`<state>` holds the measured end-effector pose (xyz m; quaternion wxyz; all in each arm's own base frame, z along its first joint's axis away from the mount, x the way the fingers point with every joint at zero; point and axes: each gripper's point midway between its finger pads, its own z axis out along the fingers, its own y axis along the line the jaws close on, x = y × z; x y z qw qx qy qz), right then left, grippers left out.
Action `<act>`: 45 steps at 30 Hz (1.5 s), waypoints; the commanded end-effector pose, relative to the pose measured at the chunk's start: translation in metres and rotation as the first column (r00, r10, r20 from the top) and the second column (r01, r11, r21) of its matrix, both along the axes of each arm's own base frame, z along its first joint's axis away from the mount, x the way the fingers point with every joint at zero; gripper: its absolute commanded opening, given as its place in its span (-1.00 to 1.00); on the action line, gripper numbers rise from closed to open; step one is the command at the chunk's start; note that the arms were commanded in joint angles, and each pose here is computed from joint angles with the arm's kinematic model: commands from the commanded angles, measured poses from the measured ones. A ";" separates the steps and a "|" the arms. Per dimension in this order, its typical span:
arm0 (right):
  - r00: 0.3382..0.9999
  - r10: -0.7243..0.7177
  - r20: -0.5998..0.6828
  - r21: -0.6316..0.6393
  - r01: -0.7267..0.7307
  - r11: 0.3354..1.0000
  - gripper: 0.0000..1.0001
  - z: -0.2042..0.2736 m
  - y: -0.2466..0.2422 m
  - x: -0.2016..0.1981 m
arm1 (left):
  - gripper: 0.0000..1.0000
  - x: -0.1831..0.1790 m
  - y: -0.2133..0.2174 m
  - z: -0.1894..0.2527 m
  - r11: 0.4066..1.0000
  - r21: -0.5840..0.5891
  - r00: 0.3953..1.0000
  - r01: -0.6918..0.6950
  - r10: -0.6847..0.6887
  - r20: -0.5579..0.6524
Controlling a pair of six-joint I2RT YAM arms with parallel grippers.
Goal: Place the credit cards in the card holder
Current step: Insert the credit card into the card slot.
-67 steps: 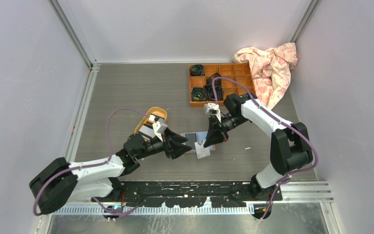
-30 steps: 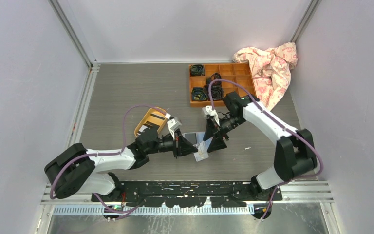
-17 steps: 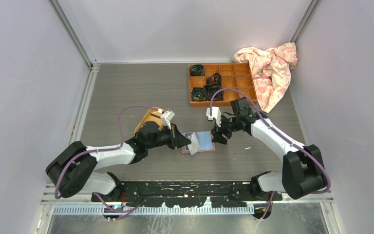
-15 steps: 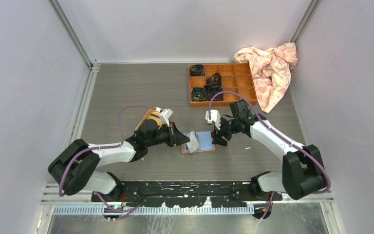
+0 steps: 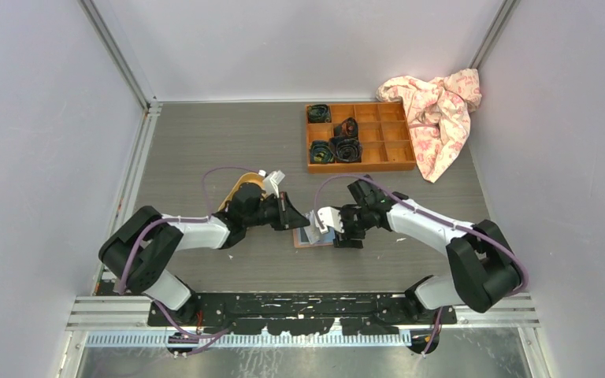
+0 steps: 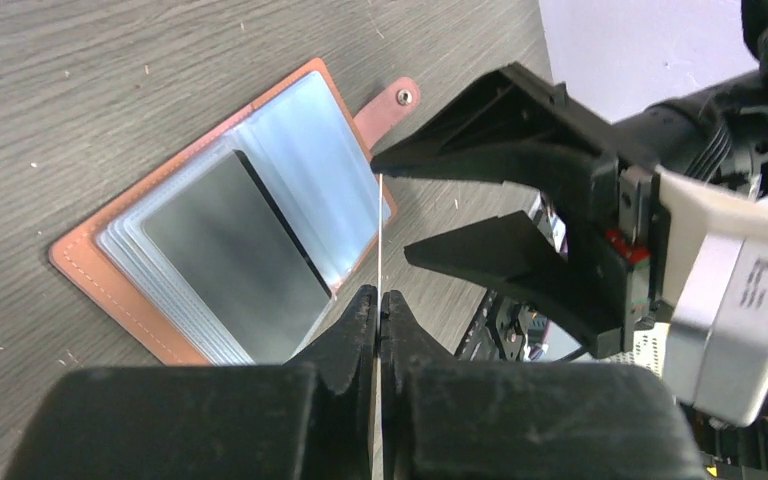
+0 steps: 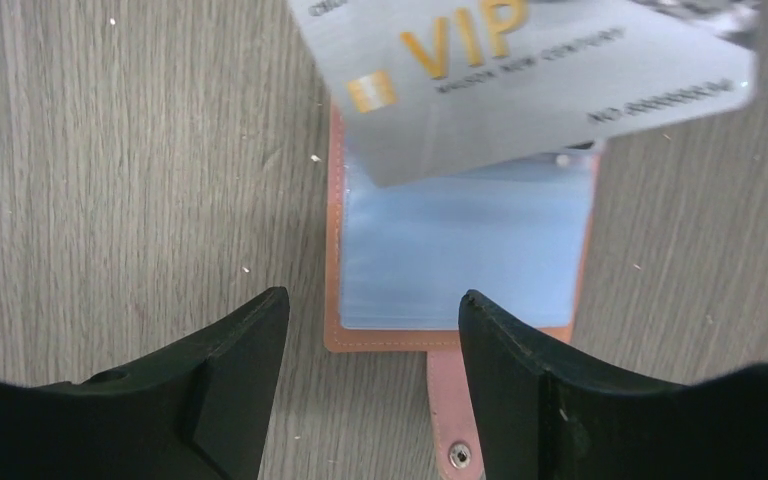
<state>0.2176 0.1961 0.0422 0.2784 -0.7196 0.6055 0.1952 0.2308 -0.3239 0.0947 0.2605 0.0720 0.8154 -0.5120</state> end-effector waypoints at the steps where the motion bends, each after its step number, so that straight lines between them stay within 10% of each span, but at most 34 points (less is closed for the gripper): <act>1: 0.995 0.071 0.075 -0.059 -0.066 0.996 0.37 -0.007 0.000 0.005 | -1.00 0.010 -0.004 0.005 1.000 -0.022 1.000 0.009 -0.009 -0.014; 20: 0.989 0.110 0.096 -0.152 -0.095 0.984 -0.13 -0.018 -0.009 0.007 | -1.00 0.017 0.001 -0.025 0.997 0.079 0.991 -0.016 0.026 -0.132; 45: 0.989 0.123 0.084 -0.158 -0.108 0.982 -0.25 -0.018 -0.007 0.004 | -1.00 0.031 -0.005 -0.036 0.993 0.104 0.982 -0.052 0.070 -0.178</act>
